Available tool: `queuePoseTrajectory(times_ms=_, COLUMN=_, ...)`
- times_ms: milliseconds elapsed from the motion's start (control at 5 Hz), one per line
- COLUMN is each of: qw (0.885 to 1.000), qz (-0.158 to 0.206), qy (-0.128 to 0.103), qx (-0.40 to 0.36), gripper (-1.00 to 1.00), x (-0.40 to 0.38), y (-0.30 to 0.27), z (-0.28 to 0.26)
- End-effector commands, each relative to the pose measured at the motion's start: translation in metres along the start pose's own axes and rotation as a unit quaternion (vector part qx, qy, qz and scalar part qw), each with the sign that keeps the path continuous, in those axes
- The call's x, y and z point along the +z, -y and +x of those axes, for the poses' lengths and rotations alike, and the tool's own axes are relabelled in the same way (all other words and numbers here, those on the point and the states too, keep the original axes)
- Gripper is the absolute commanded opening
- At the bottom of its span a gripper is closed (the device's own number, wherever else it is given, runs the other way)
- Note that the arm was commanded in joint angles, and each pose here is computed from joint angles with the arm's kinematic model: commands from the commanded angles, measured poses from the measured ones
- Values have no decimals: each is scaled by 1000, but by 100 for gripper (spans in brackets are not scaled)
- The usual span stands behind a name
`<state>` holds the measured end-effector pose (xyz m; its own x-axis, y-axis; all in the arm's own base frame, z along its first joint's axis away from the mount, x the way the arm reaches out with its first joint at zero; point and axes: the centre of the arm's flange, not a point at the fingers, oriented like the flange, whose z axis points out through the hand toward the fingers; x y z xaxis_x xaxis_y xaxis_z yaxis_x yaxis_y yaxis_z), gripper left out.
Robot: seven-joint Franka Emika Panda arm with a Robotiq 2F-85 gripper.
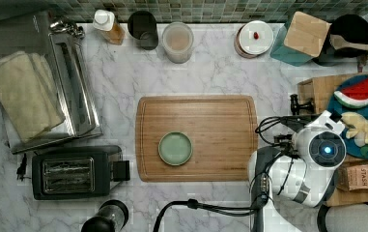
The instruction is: Open the drawer.
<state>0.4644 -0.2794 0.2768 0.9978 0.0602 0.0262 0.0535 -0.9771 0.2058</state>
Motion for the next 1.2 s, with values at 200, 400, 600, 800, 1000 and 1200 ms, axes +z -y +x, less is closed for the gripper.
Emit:
queuePoseTrajectory(times_ms=200, qw=999, qz=25, qy=16, qx=-20, gripper=100, x=18, y=19, z=-2)
queuePoseTrajectory(times_ms=400, qw=999, qz=12, qy=13, qx=-35, gripper=100, x=46, y=8, z=-6)
queuePoseTrajectory(times_ms=600, qw=999, qz=26, qy=19, qx=-24, gripper=100, x=46, y=18, z=-6)
queuePoseTrajectory(times_ms=800, qw=1000, qz=26, qy=12, qx=2, gripper=100, x=39, y=33, z=-10)
queuePoseTrajectory(times_ms=1000, qw=999, qz=36, qy=21, qx=-5, gripper=100, x=19, y=53, z=0)
queuePoseTrajectory(times_ms=1200, qw=997, qz=53, qy=15, qx=-46, gripper=100, x=12, y=89, z=14)
